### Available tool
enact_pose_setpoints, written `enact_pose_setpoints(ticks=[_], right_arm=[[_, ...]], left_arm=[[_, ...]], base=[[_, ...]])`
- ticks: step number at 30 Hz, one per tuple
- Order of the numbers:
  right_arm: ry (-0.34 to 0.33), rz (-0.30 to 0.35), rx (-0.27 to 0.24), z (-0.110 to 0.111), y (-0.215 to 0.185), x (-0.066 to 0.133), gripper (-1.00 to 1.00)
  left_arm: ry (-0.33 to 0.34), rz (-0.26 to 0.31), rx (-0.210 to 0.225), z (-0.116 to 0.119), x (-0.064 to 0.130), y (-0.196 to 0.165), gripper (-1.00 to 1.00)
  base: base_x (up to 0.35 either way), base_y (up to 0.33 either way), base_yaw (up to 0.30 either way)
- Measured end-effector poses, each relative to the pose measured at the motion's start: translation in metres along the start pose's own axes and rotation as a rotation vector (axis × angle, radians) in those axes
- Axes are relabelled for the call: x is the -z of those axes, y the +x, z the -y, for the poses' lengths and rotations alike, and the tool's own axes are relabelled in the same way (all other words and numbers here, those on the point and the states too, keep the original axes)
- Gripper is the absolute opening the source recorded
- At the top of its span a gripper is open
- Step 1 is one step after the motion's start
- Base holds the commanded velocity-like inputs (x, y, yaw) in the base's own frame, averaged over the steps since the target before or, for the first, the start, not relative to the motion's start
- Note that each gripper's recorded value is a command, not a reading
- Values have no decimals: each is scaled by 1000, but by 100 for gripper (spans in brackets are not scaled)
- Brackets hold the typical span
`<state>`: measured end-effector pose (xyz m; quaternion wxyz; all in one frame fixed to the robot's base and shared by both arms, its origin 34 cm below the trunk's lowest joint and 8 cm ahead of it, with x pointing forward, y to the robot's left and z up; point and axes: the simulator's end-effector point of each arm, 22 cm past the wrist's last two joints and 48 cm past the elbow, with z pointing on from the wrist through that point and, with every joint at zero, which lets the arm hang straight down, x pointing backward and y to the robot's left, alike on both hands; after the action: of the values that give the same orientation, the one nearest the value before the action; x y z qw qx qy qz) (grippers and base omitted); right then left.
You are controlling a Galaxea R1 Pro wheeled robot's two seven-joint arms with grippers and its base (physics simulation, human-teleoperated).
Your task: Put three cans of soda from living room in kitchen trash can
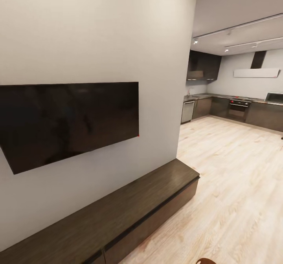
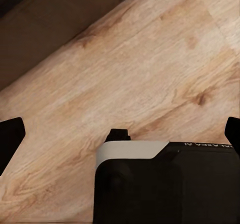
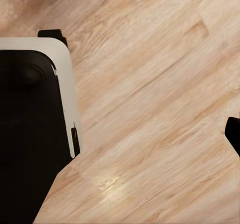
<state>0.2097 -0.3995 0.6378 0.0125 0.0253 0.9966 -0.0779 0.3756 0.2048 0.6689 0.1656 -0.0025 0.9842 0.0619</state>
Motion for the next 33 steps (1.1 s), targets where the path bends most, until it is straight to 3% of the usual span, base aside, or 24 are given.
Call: enact_pose_setpoints(ticks=[5,10,16,33], right_arm=[[-59,-1,6,-46,1,0,100],[-93,-2,11,-74,2,1,100],[-101,0,11,-80,1,2,100],[-104,0,12,-83,1,2,100]], left_arm=[[-12,-49,-4,-9,-1,38,100],[-27,-86,-12,-21,-1,67,100],[-36,-108,-16,-28,-1,84,100],[-39,-112,-17,-31,-1,88,100]], base=[[0,0,0],[0,0,0],[0,0,0],[0,0,0]])
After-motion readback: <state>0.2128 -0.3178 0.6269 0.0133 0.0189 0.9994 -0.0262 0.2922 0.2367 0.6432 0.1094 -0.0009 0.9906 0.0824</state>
